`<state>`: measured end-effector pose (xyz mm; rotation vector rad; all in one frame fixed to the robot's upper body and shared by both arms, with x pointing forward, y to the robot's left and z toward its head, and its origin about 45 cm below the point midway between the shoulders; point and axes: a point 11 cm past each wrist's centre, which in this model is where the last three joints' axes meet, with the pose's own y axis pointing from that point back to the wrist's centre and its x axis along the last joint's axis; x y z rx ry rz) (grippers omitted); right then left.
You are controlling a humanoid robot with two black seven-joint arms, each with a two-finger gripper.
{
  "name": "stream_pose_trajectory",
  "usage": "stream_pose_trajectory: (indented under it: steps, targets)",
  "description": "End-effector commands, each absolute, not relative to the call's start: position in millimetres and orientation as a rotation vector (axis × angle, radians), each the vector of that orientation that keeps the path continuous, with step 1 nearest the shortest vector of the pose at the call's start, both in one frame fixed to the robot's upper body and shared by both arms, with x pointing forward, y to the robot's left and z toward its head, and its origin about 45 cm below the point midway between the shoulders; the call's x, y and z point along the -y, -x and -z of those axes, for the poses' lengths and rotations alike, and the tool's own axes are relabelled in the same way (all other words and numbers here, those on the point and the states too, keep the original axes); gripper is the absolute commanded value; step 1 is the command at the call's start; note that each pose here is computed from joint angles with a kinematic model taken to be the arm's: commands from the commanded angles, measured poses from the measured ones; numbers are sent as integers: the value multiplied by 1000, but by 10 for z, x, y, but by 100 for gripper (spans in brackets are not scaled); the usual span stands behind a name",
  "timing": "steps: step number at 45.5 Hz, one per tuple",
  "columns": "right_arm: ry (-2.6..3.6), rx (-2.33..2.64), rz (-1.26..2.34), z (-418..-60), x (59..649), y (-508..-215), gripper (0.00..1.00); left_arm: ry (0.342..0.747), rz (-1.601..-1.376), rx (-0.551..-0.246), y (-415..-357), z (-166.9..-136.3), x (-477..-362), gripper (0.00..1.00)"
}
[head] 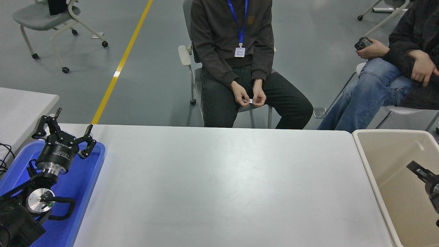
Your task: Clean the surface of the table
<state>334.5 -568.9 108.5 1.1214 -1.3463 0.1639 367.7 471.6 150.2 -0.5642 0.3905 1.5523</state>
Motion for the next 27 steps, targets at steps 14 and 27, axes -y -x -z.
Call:
stream_pose_trajectory:
  steps: [14,27]
  targets:
    - [-1147,1606,-82,-1215,5667,-3484,100,564,-1553,-390,-3676,-1502,-4718,100]
    - [-1209,1849,46,-1284,5574,-3625,100,564,-1553,-390,-3676,-1502,-4718,100]
